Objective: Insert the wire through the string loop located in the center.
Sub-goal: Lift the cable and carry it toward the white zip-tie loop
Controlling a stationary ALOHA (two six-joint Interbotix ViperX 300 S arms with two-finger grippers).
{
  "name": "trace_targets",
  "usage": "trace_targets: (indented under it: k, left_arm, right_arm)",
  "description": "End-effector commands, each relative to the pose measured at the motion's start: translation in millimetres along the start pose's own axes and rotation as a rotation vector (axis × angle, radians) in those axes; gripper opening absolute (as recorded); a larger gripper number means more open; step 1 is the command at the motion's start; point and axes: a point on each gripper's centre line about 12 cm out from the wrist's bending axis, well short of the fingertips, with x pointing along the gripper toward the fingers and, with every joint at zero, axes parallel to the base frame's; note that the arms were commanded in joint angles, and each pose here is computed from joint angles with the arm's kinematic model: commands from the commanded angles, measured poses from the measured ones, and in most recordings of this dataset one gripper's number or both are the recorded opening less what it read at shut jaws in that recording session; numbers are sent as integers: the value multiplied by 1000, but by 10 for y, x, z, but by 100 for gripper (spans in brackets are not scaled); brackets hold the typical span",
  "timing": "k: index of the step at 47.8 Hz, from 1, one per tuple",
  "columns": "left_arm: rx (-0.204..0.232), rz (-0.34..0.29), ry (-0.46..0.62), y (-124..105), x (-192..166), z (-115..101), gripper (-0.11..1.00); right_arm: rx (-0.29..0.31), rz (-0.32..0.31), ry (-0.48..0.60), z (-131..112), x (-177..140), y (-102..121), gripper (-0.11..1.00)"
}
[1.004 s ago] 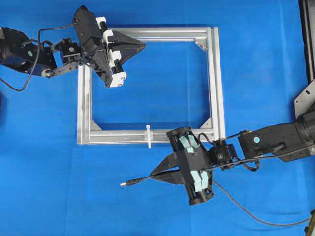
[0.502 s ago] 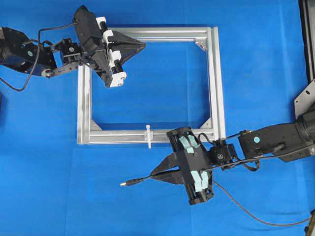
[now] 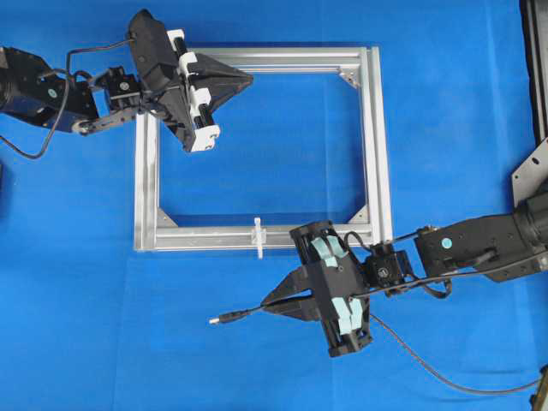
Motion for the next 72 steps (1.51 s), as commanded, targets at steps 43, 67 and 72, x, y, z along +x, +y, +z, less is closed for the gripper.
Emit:
trace_targets:
  k: [43, 67, 72]
  left_arm:
    - [0, -3, -44, -6, -8, 150, 0]
    - [-1, -2, -43, 0, -7, 149, 0]
    - [1, -2, -44, 0, -7, 151, 0]
  right_arm:
    - [1, 11, -36, 20, -367, 23, -3]
    - [6, 8, -11, -253, -800, -23, -3]
    - [2, 6, -11, -252, -793, -28, -3]
